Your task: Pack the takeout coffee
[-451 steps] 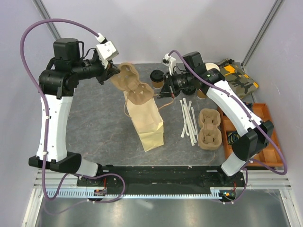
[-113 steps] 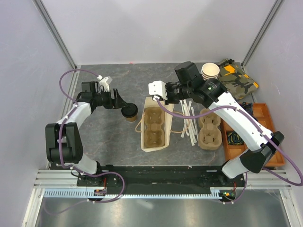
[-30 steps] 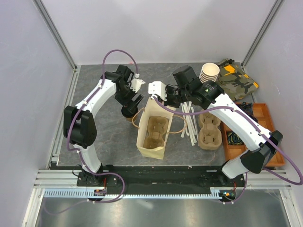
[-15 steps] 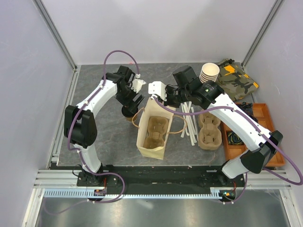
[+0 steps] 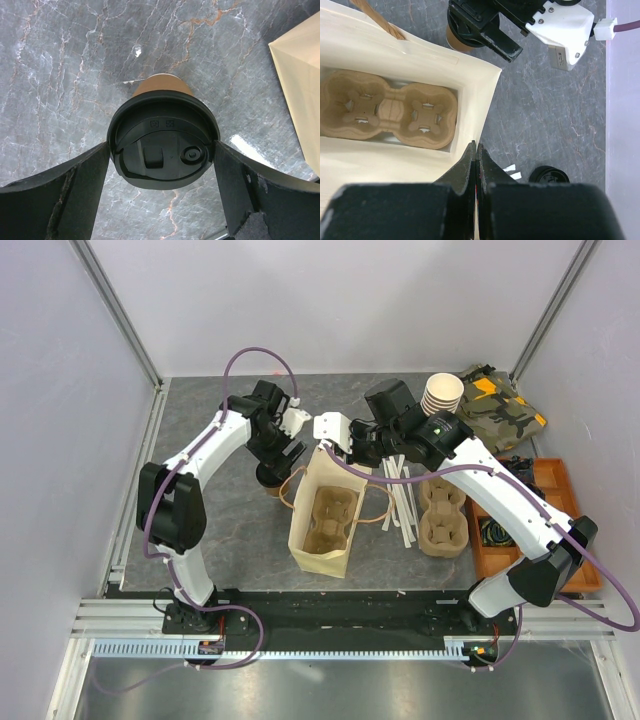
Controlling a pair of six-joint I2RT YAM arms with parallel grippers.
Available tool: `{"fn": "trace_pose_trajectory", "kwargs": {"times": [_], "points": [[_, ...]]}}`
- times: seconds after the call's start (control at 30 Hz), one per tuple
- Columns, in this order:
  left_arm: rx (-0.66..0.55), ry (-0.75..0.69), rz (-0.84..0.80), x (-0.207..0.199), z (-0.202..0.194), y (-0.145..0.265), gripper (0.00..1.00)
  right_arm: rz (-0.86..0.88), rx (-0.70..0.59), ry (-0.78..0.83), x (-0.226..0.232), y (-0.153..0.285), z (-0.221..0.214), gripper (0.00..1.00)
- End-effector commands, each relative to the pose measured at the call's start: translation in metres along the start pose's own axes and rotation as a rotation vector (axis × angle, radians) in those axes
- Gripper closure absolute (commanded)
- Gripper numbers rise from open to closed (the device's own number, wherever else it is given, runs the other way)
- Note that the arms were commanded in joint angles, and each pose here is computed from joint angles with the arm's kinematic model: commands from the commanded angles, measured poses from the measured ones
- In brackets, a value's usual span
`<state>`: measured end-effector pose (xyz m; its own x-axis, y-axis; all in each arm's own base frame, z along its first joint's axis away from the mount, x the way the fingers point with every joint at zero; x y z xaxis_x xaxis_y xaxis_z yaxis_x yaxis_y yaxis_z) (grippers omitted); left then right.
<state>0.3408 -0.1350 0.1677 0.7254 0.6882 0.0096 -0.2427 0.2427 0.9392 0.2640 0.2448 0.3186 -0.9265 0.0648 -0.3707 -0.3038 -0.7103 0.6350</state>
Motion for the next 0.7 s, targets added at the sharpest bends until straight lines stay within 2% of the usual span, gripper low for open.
{"fn": "trace_pose_trajectory", "kwargs": {"times": [0.0, 0.67], "points": [[-0.04, 0.007, 0.038, -0.0009, 0.006, 0.0081, 0.1, -0.023, -0.021, 0.016, -0.0023, 0.0093, 0.0084, 1.0], [-0.045, 0.014, 0.056, -0.0055, 0.0024, 0.0084, 0.08, -0.02, -0.018, 0.005, -0.0016, 0.0092, 0.008, 1.0]]}}
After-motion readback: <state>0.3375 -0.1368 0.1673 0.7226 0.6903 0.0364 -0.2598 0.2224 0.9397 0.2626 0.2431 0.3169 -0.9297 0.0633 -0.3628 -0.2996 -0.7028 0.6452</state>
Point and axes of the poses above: each gripper's point midway between its finger pads, its own y axis back along the fingers, its own x axis along the line the jaws close on, z = x × y, the point moved 6 cm from there along y, back along the fingers
